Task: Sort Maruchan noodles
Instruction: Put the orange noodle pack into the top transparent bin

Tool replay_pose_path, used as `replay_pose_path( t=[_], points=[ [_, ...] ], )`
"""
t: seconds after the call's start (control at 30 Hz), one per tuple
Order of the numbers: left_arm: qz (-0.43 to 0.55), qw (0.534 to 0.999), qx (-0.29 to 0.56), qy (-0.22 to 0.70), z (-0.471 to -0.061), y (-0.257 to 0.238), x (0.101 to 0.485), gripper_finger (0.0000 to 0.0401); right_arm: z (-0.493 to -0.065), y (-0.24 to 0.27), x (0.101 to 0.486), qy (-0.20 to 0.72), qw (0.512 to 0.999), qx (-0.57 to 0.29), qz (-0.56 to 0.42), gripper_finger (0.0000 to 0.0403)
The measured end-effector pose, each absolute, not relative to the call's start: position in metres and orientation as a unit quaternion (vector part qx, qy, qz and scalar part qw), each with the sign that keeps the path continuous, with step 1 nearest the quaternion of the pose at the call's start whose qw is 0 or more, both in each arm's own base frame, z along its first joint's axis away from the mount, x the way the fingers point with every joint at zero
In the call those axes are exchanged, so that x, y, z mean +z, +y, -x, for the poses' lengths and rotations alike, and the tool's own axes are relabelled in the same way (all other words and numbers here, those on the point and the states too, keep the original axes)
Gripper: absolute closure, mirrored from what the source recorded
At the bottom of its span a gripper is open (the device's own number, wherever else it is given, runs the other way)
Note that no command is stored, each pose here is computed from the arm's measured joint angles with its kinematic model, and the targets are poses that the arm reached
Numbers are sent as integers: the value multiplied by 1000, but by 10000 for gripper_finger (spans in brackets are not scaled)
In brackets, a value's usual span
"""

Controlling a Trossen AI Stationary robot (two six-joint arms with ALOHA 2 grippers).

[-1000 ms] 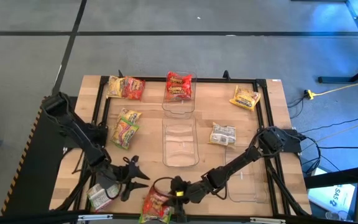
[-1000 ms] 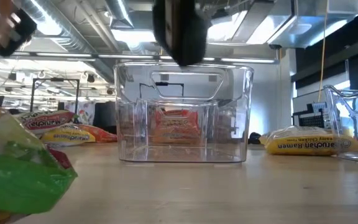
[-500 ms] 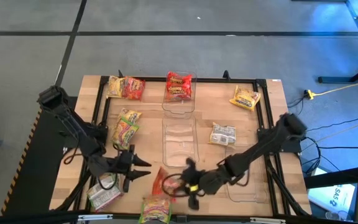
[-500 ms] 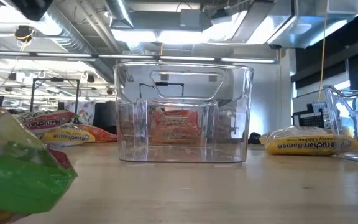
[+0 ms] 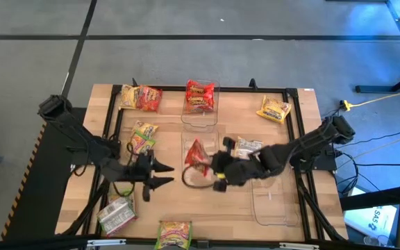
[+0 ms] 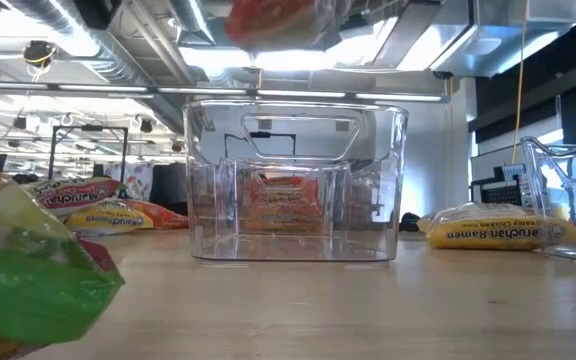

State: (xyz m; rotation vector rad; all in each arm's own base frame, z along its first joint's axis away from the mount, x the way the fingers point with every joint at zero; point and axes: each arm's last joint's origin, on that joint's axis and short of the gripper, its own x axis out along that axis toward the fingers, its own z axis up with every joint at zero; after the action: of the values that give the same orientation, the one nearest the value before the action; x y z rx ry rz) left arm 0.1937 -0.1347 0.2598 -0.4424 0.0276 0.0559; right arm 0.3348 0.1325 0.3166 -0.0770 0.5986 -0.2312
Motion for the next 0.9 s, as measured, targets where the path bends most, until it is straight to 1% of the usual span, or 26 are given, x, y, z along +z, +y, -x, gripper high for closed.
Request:
replay_pose_path(
  t=[0.1,0.17,0.23,0.33,0.47,0.57,0.67,0.9],
  points=[
    [265,964,19,21,-183,-119,272,187,-339,120,317,299,945,-121,55,329],
    [269,962,26,38,-174,-110,275,174,-342,113,316,301,943,-125,62,329],
    [283,957,35,49,-167,-103,276,168,-346,108,312,285,948,-129,63,329],
    [279,957,49,59,-163,-98,275,167,-347,100,297,270,951,-131,74,329],
    [270,959,68,59,-166,-97,272,166,-348,90,284,194,968,-149,58,329],
    [276,955,91,62,-174,-94,267,167,-349,88,272,134,978,-147,60,329],
    [279,952,113,58,-181,-93,263,169,-346,87,268,71,984,-157,55,329],
    [274,955,114,-11,-201,-97,268,168,-341,87,265,-20,990,-139,21,329]
  ],
)
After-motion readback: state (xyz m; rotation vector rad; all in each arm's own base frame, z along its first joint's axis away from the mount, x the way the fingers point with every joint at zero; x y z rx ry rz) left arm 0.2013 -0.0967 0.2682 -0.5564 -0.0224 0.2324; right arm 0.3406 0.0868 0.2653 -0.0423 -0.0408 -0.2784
